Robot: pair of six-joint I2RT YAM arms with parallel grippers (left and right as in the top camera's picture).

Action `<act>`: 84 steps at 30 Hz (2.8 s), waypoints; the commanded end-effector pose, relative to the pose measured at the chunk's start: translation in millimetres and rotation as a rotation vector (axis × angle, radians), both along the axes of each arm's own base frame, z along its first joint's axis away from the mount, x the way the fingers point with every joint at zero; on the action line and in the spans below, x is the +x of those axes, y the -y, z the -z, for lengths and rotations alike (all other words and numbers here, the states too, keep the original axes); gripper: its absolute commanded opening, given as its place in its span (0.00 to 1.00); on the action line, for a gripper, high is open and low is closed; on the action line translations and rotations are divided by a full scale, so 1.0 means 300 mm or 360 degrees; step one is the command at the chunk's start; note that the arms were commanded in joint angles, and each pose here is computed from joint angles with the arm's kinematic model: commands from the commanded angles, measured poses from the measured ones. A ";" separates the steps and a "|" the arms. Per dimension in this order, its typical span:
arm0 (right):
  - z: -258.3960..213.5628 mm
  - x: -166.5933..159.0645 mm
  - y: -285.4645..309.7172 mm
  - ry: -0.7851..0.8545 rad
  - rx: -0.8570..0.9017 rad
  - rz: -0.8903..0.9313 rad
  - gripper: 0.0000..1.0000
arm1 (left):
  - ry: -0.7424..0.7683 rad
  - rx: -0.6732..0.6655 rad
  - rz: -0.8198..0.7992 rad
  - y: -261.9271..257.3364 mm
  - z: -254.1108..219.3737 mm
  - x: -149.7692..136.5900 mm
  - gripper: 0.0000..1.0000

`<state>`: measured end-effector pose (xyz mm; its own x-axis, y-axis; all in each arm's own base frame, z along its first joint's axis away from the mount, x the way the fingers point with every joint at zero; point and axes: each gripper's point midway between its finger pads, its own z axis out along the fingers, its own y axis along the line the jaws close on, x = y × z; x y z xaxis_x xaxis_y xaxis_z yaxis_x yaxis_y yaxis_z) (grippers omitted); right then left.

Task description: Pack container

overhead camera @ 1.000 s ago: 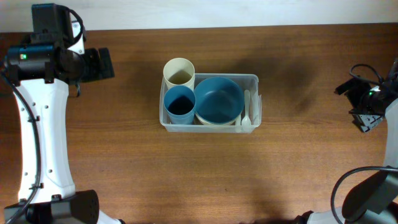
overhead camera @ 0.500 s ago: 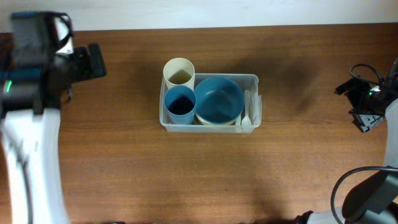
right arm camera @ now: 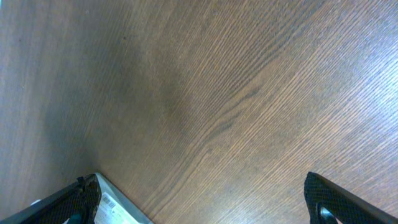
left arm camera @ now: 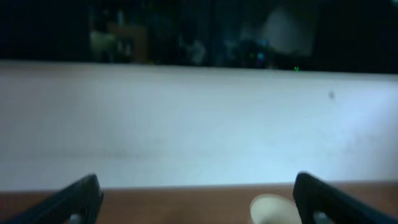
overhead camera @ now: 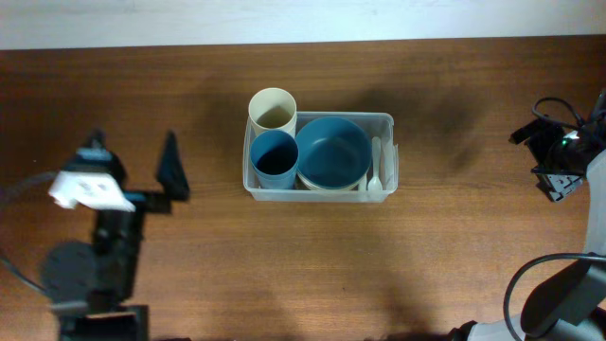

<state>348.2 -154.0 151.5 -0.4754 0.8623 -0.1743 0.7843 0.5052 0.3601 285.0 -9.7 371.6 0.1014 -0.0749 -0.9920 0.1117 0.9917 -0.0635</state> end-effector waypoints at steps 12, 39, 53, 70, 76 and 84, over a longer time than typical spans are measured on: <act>-0.046 0.005 0.007 0.0056 -0.0024 0.0017 0.99 | 0.0025 0.0030 0.0163 0.076 0.455 -0.116 1.00; -0.046 0.005 0.007 0.0056 -0.0024 0.0017 0.99 | -0.0260 0.0081 0.0132 0.076 0.702 -0.140 1.00; -0.046 0.005 0.007 0.0056 -0.0024 0.0017 0.99 | -0.0260 0.0081 0.0132 0.076 0.702 -0.139 1.00; -0.118 -0.021 0.017 -0.0011 -0.0439 -0.0155 0.99 | -0.0260 0.0082 0.0132 0.076 0.702 -0.140 1.00; -0.333 -0.031 -0.130 0.0210 -0.0711 -0.0288 0.99 | -0.0260 0.0081 0.0132 0.076 0.702 -0.140 1.00; -0.599 -0.156 -0.348 0.0584 -0.1042 -0.0450 0.99 | -0.0260 0.0081 0.0132 0.076 0.702 -0.140 1.00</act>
